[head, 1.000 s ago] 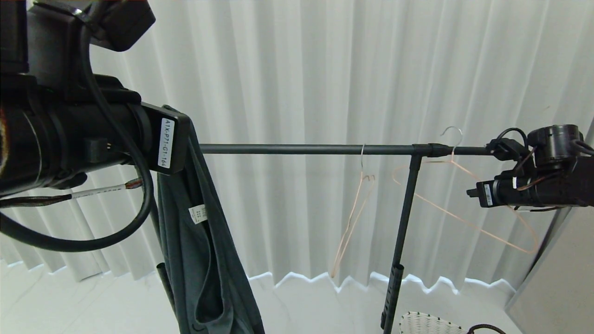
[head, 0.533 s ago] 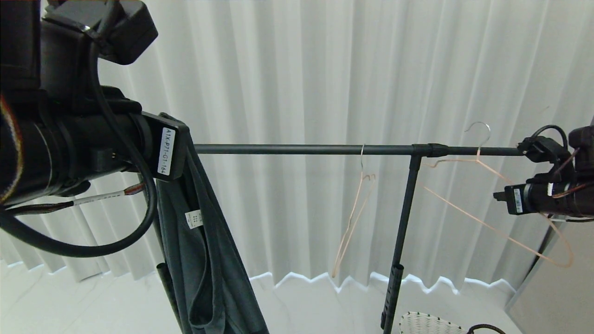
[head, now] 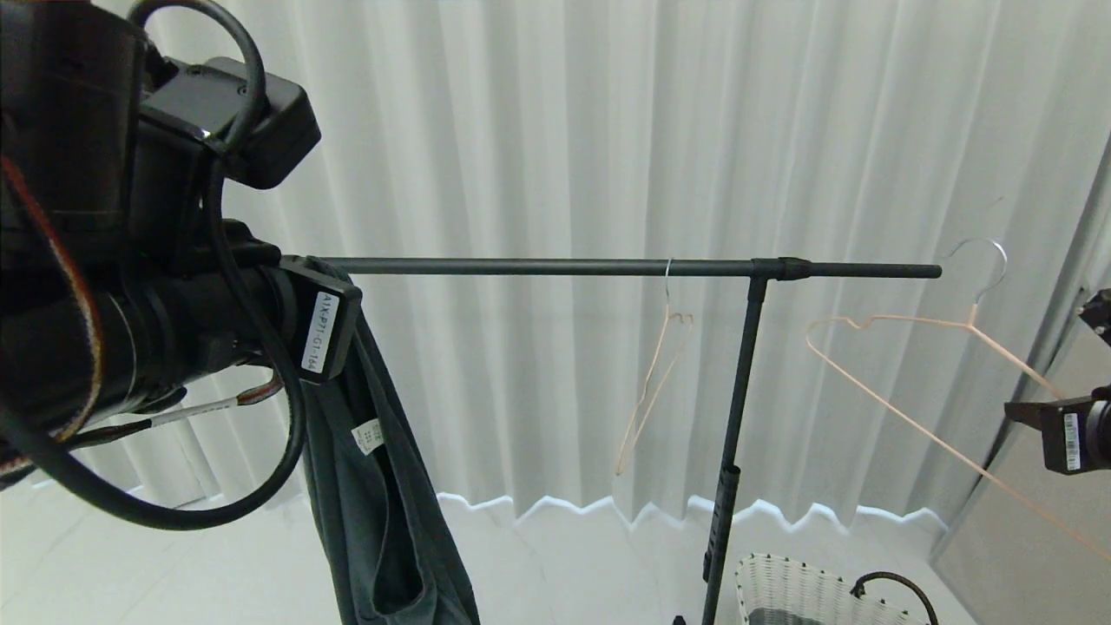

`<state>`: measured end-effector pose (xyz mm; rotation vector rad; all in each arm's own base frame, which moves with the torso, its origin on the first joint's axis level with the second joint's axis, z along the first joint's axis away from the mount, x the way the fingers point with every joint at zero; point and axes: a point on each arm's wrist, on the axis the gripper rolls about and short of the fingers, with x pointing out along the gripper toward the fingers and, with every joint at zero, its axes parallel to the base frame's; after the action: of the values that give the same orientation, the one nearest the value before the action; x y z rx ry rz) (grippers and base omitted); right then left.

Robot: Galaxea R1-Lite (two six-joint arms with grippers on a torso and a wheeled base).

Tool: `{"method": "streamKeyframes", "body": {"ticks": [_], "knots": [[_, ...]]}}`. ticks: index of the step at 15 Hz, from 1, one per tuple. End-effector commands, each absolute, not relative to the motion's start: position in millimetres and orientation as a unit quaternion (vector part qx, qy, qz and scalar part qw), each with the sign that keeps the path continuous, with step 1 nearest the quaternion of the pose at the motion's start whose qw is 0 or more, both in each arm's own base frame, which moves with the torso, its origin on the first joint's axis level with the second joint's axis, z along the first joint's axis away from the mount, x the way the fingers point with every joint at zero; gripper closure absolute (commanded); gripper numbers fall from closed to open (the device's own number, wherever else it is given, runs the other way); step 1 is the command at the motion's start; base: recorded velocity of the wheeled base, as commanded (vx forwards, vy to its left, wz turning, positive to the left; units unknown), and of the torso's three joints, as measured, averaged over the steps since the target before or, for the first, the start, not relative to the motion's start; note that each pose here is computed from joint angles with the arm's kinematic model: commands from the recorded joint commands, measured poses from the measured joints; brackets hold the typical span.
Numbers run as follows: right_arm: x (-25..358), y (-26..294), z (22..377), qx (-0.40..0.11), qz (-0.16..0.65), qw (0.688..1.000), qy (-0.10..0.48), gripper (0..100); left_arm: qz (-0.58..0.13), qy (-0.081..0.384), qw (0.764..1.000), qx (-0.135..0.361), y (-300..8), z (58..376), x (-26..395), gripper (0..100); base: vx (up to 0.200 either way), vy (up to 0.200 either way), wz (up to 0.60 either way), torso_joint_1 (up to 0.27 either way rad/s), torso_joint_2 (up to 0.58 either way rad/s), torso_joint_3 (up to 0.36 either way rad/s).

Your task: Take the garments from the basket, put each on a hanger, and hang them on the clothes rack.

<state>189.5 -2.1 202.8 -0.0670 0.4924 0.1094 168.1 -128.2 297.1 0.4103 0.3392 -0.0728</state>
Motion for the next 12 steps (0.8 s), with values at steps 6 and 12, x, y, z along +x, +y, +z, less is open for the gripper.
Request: {"method": "streamKeyframes", "body": {"ticks": [6,12], "knots": [[149.0,10.9,207.8,-0.028,0.096,0.975,0.201,100,-0.028,0.204,0.953,0.223,-129.4,273.8,175.8,100,-0.2,0.0,0.0,0.0,0.0,0.005],[91.0,59.9,207.7,0.053,0.325,0.926,0.188,100,-0.012,0.242,0.954,0.176,-156.1,247.9,207.6,100,-0.033,0.0,0.0,0.002,0.0,0.0]]}}
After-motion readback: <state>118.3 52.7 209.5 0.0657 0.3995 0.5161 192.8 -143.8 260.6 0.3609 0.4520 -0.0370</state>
